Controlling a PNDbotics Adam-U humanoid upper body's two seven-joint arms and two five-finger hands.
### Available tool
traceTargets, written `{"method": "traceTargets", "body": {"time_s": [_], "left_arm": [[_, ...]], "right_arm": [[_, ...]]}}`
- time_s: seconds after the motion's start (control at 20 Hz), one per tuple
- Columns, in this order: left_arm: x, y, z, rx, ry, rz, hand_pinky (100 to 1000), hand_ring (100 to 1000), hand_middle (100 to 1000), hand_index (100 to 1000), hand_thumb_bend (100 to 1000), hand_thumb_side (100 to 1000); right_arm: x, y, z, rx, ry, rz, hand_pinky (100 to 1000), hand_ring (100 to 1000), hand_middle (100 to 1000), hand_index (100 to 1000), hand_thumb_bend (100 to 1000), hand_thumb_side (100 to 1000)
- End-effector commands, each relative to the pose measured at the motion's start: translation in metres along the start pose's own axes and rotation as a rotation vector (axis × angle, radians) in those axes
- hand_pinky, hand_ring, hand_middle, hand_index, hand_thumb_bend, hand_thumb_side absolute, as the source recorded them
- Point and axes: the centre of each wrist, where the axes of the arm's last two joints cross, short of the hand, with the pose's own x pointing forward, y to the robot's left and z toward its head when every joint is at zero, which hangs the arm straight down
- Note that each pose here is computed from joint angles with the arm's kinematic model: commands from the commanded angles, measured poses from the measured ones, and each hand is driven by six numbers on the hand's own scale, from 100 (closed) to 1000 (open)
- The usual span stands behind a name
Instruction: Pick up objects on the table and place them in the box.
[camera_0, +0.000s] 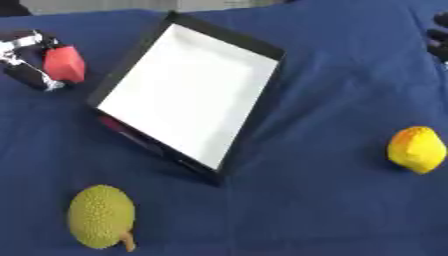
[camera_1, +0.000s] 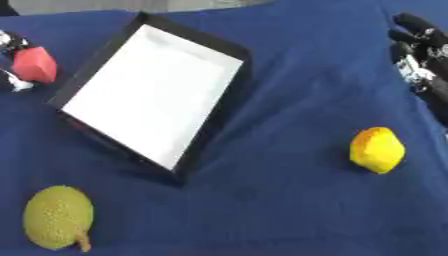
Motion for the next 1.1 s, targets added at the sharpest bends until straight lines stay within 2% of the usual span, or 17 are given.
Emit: {"method": "traceTargets", "body": {"time_s": [0.05, 0.35, 0.55, 0.65, 0.85, 1.1], "left_arm": [[-0.005, 0.021, 0.011, 0.047, 0.016, -0.036, 709, 598, 603, 666, 419, 100], [-0.003, 0.024, 0.012, 0.044, -0.003, -0.048, 691, 536, 534, 585, 411, 100], [0.0, 0.032, 0.013, 0.094, -0.018, -0.038, 647, 474, 468, 504, 431, 100], [0.005, 0.037, 0.014, 0.136, -0.038, -0.041, 629, 452, 444, 476, 406, 100], [0.023, 0.053, 0.015, 0.212, -0.144, -0.011, 613, 417, 410, 440, 321, 100], [0.059, 0.087, 0.024, 0.285, -0.329, 0.001, 605, 401, 395, 423, 290, 100]], "right_arm": [[0.009, -0.008, -0.004, 0.002, -0.016, 0.032, 1000, 1000, 1000, 965, 100, 470], [0.007, -0.008, -0.002, 0.004, -0.007, 0.033, 1000, 1000, 1000, 964, 100, 470], [0.005, -0.008, -0.001, 0.004, 0.002, 0.031, 1000, 1000, 1000, 965, 100, 470], [0.005, -0.007, 0.0, 0.003, 0.004, 0.029, 1000, 1000, 1000, 965, 100, 470], [0.004, -0.006, 0.001, 0.001, 0.012, 0.022, 1000, 1000, 1000, 965, 100, 470], [0.001, -0.006, 0.005, 0.002, 0.03, 0.02, 1000, 1000, 1000, 965, 100, 470]]}}
